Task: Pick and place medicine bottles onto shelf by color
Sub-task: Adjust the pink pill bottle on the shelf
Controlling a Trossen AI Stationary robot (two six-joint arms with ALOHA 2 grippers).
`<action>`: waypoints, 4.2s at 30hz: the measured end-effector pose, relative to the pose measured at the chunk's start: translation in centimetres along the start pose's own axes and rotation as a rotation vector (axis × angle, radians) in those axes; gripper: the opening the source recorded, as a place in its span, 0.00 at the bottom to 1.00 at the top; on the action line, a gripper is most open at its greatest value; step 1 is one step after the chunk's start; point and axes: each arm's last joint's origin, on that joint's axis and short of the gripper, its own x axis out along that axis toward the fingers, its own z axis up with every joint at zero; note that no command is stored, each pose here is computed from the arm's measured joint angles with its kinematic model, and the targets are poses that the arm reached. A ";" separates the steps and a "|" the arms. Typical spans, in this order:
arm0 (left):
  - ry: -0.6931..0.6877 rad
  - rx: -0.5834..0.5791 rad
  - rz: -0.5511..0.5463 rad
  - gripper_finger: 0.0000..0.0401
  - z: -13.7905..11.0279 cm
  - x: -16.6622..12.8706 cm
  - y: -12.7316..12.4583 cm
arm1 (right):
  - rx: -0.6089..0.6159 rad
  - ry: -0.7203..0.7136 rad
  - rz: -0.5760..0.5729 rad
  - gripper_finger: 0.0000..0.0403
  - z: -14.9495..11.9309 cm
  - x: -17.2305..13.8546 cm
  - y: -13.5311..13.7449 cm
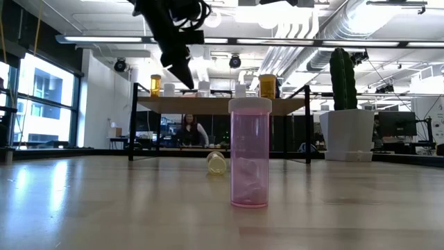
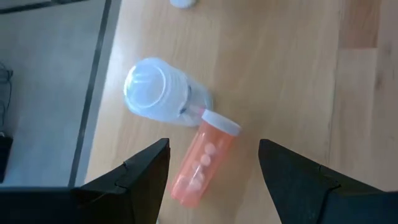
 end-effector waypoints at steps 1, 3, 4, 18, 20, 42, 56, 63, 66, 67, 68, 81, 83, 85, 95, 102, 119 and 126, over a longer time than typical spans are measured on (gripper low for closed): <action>0.004 0.000 -0.001 0.59 0.0 0.1 0.0 | 0.000 0.000 0.000 0.59 0.0 0.0 0.0; 0.013 0.001 0.012 0.59 0.0 0.2 0.0 | 0.000 0.000 0.000 0.59 0.0 0.0 0.0; 0.013 0.000 0.021 0.59 0.0 0.3 0.1 | 0.000 0.000 0.000 0.59 0.0 0.0 0.0; 0.045 0.020 0.018 0.59 -0.1 1.3 0.0 | 0.000 0.001 0.000 0.59 0.0 0.0 0.0; 0.039 0.029 0.004 0.59 -0.1 1.3 0.0 | 0.000 0.001 0.000 0.59 0.0 0.0 0.0; 0.094 0.034 -0.033 0.42 -0.3 2.7 -0.5 | 0.005 0.008 0.001 0.59 -0.1 0.0 0.0; 0.106 0.087 0.008 0.25 0.2 2.3 -1.9 | 0.008 0.009 0.001 0.59 -0.1 0.0 0.0; 0.090 0.085 0.027 0.20 0.6 1.4 -2.4 | 0.008 0.007 0.001 0.59 -0.1 0.0 0.0; 0.058 0.043 0.029 0.20 0.7 0.4 -2.4 | 0.008 0.006 0.001 0.59 -0.1 0.0 0.0; 0.042 0.024 0.027 0.20 0.7 0.0 -2.4 | 0.008 0.005 0.001 0.59 0.0 0.0 0.0; 0.025 0.007 0.026 0.20 0.8 -0.5 -2.4 | 0.007 -0.001 0.001 0.59 0.0 0.0 0.0; -0.477 -0.278 -0.027 0.20 3.6 -7.1 -1.5 | 0.012 -0.130 0.009 0.59 1.3 -0.1 0.1; -0.559 -0.295 -0.012 0.20 4.2 -7.7 -1.4 | 0.010 -0.145 0.010 0.59 1.4 -0.1 0.1; -0.647 -0.326 -0.003 0.20 4.9 -8.3 -1.2 | 0.020 -0.159 0.012 0.59 1.5 -0.1 0.1; -0.949 -0.409 0.009 0.20 7.3 -10.1 -1.5 | 0.021 -0.250 0.020 0.59 2.4 -0.3 0.2; -1.005 -0.385 0.025 0.20 8.5 -9.7 -2.6 | -0.020 -0.295 0.019 0.59 2.8 -0.4 0.2; -0.866 -0.265 0.278 0.20 9.4 -7.7 -4.9 | 0.134 -0.233 0.020 0.59 2.4 0.8 0.0; -0.827 -0.301 0.349 0.20 9.3 -7.8 -5.1 | 0.233 -0.154 -0.055 0.59 1.8 2.6 -0.6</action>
